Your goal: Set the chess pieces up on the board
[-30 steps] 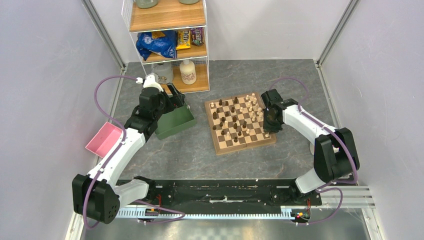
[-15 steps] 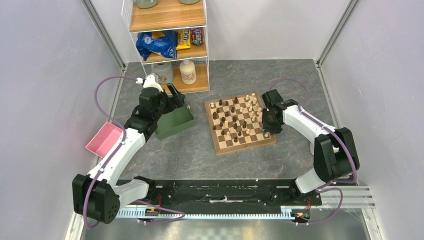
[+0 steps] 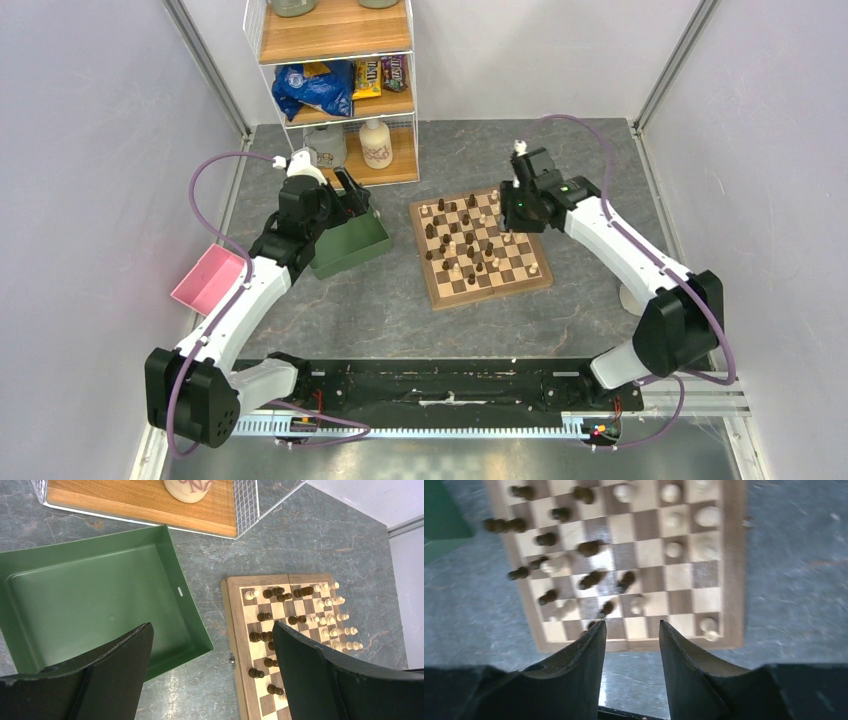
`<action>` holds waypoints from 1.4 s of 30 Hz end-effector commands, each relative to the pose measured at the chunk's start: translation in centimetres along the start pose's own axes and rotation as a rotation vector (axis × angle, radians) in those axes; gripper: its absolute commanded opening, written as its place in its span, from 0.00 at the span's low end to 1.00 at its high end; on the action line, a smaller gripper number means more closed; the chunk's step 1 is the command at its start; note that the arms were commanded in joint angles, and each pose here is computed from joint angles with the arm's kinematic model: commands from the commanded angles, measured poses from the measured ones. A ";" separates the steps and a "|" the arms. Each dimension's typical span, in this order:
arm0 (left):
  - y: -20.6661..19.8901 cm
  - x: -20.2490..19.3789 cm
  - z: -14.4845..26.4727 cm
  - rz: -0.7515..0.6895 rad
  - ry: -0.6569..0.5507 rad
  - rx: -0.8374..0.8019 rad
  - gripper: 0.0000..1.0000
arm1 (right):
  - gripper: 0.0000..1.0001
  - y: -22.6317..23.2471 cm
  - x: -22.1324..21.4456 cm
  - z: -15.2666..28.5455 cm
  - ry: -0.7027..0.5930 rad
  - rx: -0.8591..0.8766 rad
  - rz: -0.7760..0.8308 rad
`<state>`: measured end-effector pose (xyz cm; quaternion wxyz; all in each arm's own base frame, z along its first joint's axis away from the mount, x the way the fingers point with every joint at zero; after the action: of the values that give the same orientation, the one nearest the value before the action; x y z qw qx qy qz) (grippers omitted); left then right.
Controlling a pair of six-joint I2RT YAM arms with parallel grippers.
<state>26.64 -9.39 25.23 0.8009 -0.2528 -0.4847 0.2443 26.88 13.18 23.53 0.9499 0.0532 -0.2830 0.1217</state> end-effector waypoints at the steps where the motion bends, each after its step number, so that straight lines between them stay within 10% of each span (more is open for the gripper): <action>1: -0.4 0.5 0.0 -0.004 -0.018 -0.044 0.96 | 0.50 4.2 1.8 -0.7 -0.021 0.113 0.106; 42: 0.8 1.1 0.0 -0.005 -0.037 -0.006 0.96 | 0.35 11.3 2.9 -10.1 0.123 0.140 0.393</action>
<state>26.88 -8.34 24.83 0.7992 -0.2468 -0.4839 0.2574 31.08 25.69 16.14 0.9248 0.0484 -0.2057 0.3164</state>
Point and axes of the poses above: each gripper's point midway between its finger pads, its own z axis back along the fingers, its own y axis along the line the jaws close on, x = y × z, the point moved 10 cm from there along z, back along the fingers, and after that the axes turned 15 degrees about z, right-handed, at the moved point
